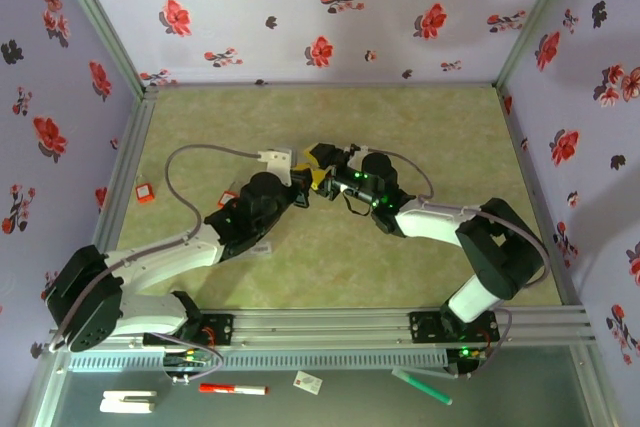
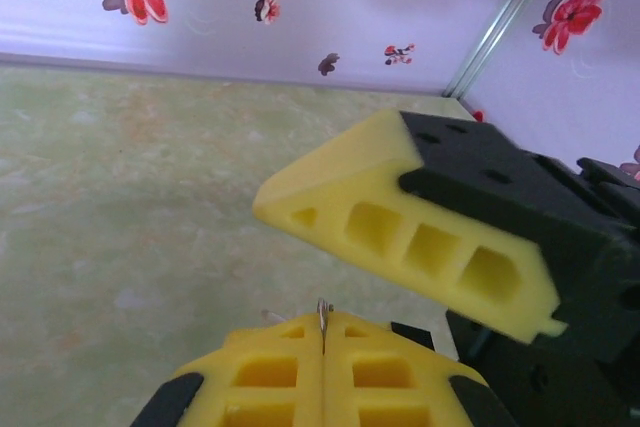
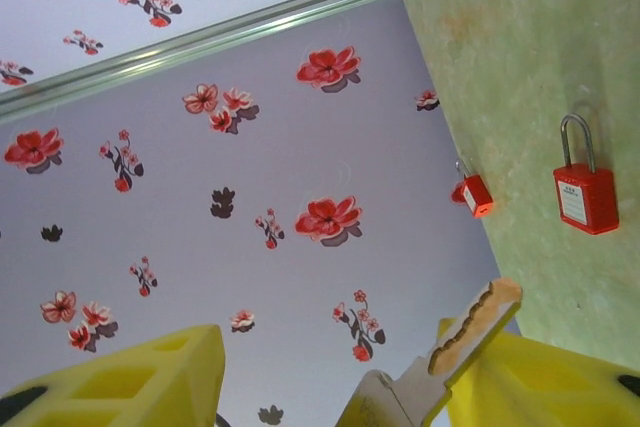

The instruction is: Unlock with the key

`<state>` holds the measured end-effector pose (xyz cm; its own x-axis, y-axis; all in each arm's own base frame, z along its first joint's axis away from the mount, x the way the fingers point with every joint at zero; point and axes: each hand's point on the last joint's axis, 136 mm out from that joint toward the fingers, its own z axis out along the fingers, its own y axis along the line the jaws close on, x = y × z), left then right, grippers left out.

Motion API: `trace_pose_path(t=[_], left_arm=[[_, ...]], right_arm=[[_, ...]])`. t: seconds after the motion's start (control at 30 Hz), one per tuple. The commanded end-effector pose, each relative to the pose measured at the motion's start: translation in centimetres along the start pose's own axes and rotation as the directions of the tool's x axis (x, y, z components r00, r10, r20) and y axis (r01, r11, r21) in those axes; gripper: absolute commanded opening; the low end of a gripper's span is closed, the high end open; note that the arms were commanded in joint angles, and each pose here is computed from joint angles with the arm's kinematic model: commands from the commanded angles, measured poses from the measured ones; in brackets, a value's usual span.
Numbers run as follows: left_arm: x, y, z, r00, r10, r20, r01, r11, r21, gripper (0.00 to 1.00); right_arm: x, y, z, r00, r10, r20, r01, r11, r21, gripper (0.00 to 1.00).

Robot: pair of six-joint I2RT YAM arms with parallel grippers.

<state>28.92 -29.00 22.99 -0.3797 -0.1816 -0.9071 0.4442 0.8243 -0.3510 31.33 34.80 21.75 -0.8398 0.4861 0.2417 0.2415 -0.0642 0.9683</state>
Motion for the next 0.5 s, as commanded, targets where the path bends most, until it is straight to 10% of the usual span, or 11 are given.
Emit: trace_pose_path(t=[0.0,0.33,0.47], left_arm=[[-0.3,-0.3,-0.4,0.999,0.007,0.047,-0.007,1.0,0.007,0.0],[1.5,-0.4,-1.0,1.0,0.018,0.012,-0.018,1.0,0.018,0.0],[0.8,-1.1,-2.1,0.999,-0.037,0.002,0.037,0.997,0.073,0.43]], right_arm=[[0.0,1.1,0.1,1.0,-0.015,0.01,0.015,1.0,-0.021,0.48],[0.4,0.6,-0.7,0.997,-0.082,0.001,0.082,0.995,0.059,0.0],[0.3,-0.1,-1.7,0.99,-0.137,-0.008,0.138,0.985,0.103,0.0]])
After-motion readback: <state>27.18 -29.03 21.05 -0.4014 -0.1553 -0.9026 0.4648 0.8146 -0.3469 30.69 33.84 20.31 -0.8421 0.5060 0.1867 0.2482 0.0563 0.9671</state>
